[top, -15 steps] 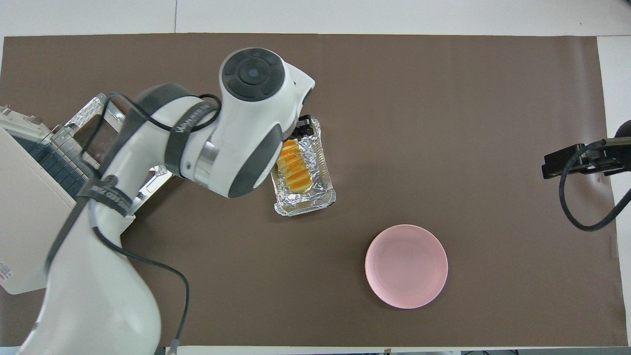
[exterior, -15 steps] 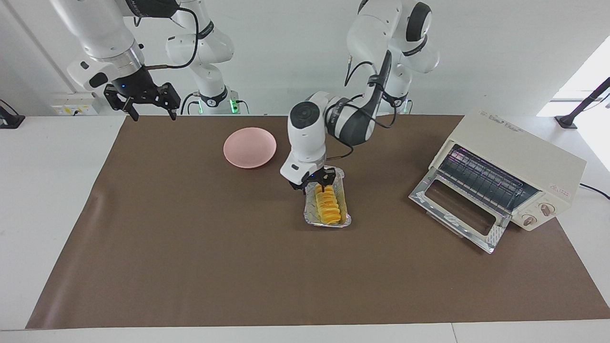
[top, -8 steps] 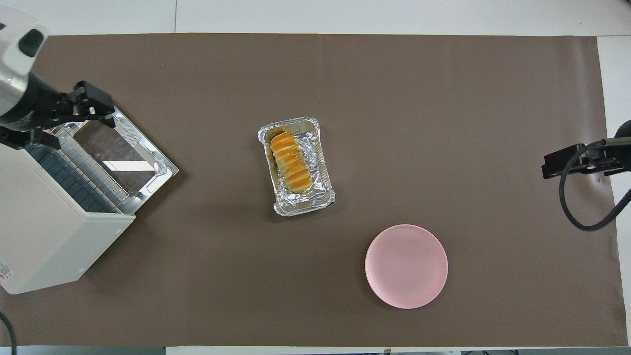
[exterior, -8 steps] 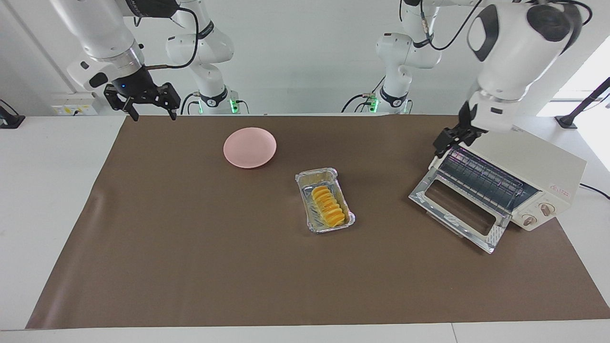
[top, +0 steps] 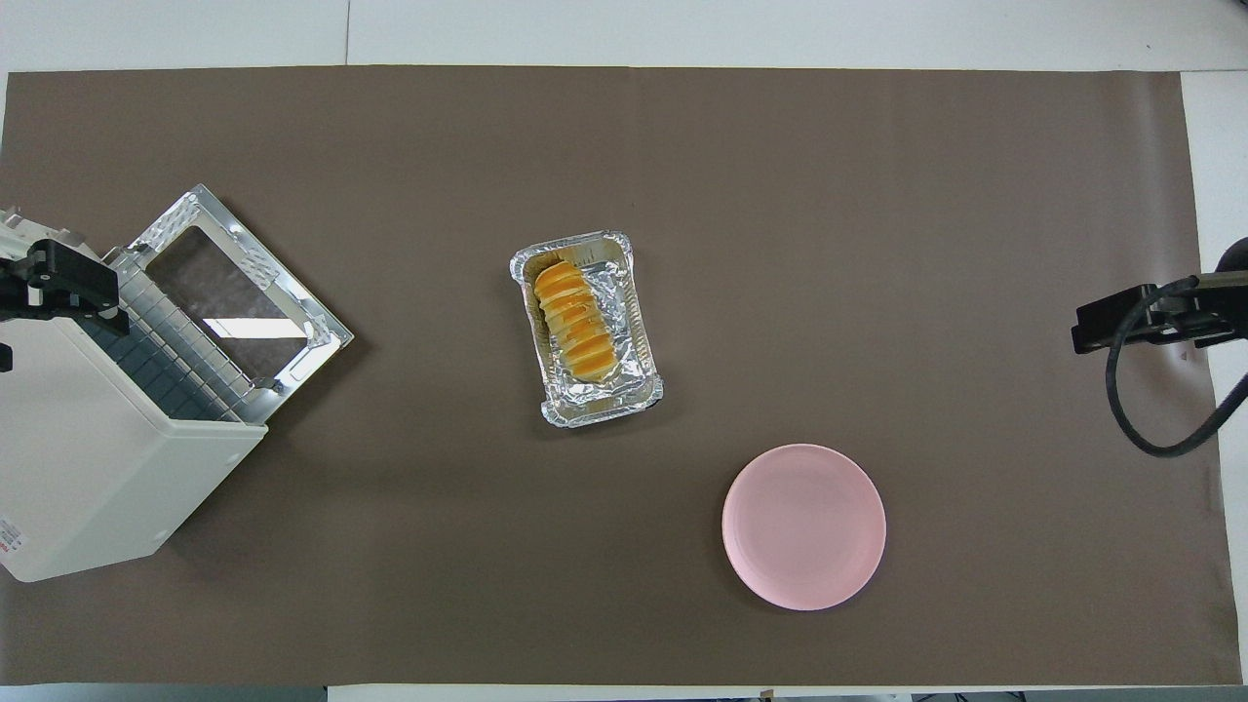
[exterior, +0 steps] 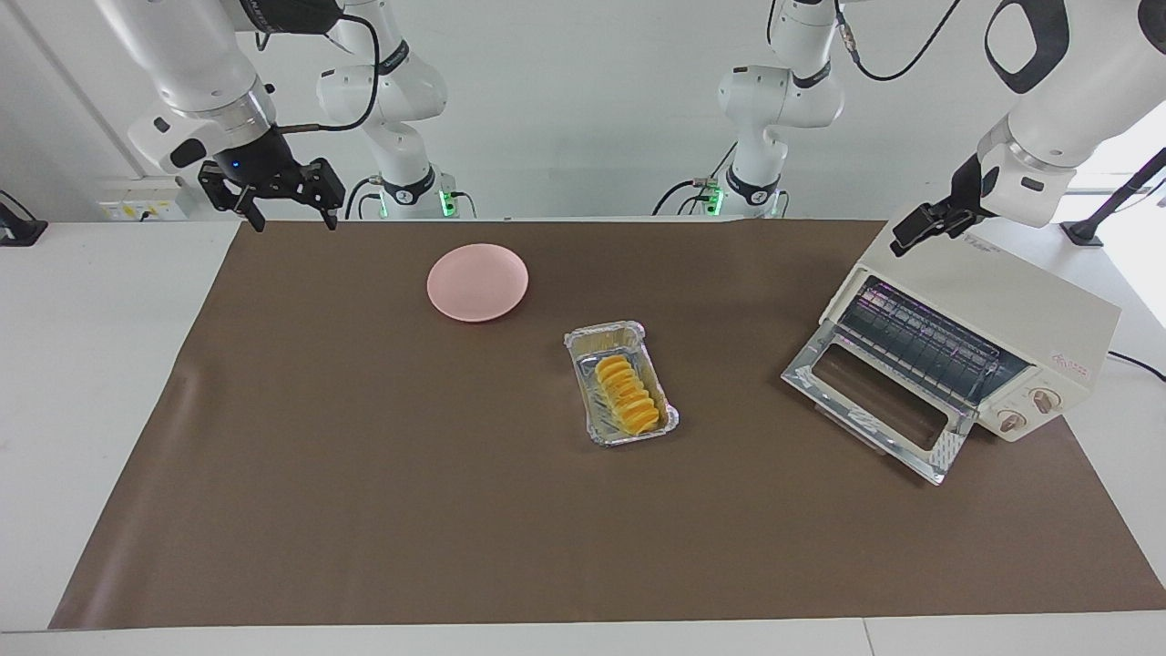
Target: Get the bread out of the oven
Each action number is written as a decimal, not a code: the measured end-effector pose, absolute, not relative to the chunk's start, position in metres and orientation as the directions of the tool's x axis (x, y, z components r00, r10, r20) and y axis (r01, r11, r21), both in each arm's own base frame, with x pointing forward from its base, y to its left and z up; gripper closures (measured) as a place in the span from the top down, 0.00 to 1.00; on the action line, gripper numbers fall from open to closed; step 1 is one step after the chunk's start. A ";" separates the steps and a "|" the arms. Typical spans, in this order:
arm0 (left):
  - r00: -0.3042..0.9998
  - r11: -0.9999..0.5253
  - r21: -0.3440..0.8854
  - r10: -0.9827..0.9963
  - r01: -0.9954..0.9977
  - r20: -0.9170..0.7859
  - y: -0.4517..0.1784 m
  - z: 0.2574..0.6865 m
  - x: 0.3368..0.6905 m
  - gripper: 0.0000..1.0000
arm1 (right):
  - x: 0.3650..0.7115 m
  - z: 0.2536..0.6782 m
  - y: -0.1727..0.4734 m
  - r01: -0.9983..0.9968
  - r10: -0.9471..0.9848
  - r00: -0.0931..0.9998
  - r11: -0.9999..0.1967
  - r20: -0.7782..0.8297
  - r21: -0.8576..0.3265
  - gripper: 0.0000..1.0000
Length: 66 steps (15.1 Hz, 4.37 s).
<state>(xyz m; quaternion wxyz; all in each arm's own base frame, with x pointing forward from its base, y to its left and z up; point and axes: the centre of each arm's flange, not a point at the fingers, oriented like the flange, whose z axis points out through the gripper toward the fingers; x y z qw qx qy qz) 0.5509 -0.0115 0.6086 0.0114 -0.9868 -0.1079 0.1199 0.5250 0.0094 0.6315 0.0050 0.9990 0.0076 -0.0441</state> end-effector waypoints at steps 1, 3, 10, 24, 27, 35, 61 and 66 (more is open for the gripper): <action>0.953 -0.982 -0.043 0.188 0.183 -0.238 -0.010 0.609 0.548 1.00 | 0.525 0.632 0.009 0.016 0.015 0.996 -1.000 -0.088 0.009 1.00; 0.962 -0.991 -0.017 0.131 0.131 -0.238 -0.001 0.612 0.541 1.00 | 0.525 0.632 0.009 0.016 0.015 0.996 -1.000 -0.088 0.009 1.00; 0.972 -0.998 -0.006 0.065 0.066 -0.228 -0.025 0.611 0.532 1.00 | 0.525 0.632 0.009 0.016 0.015 0.996 -1.000 -0.088 0.009 1.00; 0.971 -0.999 -0.004 0.049 0.050 -0.233 -0.029 0.598 0.534 1.00 | 0.525 0.632 0.009 0.016 0.015 0.996 -1.000 -0.088 0.009 1.00; 0.970 -0.999 -0.004 0.046 0.046 -0.239 -0.030 0.594 0.533 1.00 | 0.525 0.632 0.009 0.015 0.014 0.996 -1.000 -0.088 0.009 1.00; 0.971 -0.999 -0.003 0.038 0.039 -0.237 -0.032 0.587 0.533 1.00 | 0.524 0.623 0.006 0.092 0.091 0.990 -0.996 -0.106 0.000 1.00; 0.976 -0.998 0.000 0.054 0.055 -0.210 -0.023 0.601 0.527 1.00 | 0.563 0.323 0.335 -0.112 -0.110 0.994 -0.978 -0.020 -0.177 0.58; 0.976 -0.998 0.000 0.054 0.055 -0.210 -0.023 0.601 0.527 1.00 | 0.561 0.317 0.338 -0.112 -0.109 0.994 -0.979 -0.027 -0.172 0.27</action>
